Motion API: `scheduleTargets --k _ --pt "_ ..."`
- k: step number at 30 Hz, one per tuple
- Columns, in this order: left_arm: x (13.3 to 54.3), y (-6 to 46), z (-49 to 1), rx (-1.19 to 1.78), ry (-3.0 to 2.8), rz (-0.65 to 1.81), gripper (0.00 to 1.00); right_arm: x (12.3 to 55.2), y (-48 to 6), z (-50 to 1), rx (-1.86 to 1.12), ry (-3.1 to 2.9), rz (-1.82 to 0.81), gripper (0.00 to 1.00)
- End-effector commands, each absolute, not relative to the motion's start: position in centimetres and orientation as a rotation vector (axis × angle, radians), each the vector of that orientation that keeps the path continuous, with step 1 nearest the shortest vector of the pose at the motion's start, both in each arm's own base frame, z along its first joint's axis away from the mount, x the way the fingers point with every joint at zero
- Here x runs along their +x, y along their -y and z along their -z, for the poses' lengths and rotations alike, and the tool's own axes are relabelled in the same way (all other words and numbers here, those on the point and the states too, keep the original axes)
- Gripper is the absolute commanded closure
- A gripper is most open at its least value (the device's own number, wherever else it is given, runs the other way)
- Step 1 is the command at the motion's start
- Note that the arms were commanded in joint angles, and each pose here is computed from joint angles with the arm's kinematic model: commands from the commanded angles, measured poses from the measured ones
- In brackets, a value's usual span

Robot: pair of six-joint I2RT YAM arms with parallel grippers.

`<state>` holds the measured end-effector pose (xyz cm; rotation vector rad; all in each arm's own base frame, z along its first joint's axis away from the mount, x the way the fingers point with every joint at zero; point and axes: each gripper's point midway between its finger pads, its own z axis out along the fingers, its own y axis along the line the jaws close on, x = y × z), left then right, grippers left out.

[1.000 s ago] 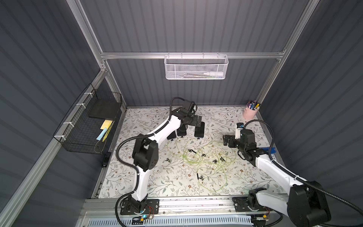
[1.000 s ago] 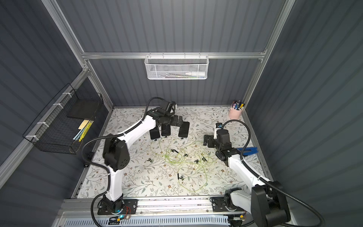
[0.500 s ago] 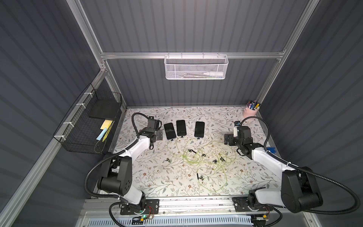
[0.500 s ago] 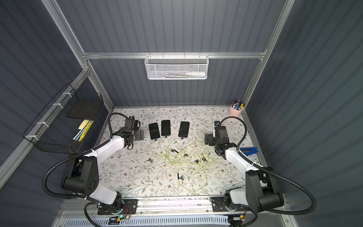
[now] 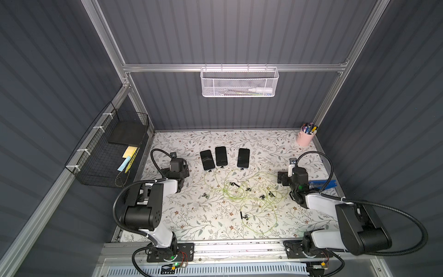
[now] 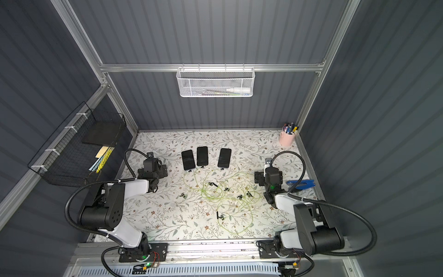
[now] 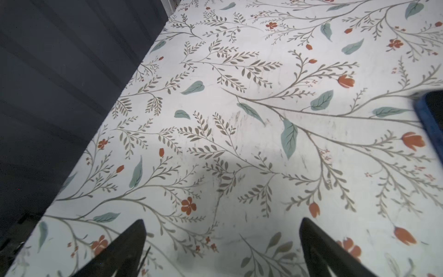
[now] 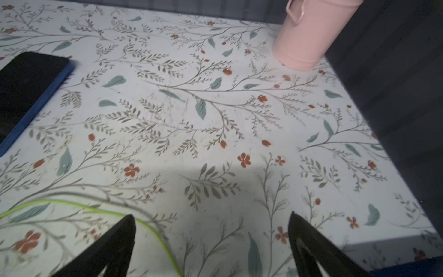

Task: Plug wired earphones into phones
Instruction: Reset both arms

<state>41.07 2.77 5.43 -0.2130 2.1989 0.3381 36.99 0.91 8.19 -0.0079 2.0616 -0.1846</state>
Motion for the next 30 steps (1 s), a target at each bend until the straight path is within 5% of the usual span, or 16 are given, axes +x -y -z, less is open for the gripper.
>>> scheduleTargets --k 1,30 --pt "43.0 -2.9 -6.5 -0.212 -2.101 -0.275 0.0 39.6 1.2 -10.4 0.069 -1.917 0.191 0.01" --pt "41.3 -1.4 -6.5 -0.132 -1.974 -0.176 0.0 39.0 3.0 -9.9 0.174 -1.862 0.153 0.01"
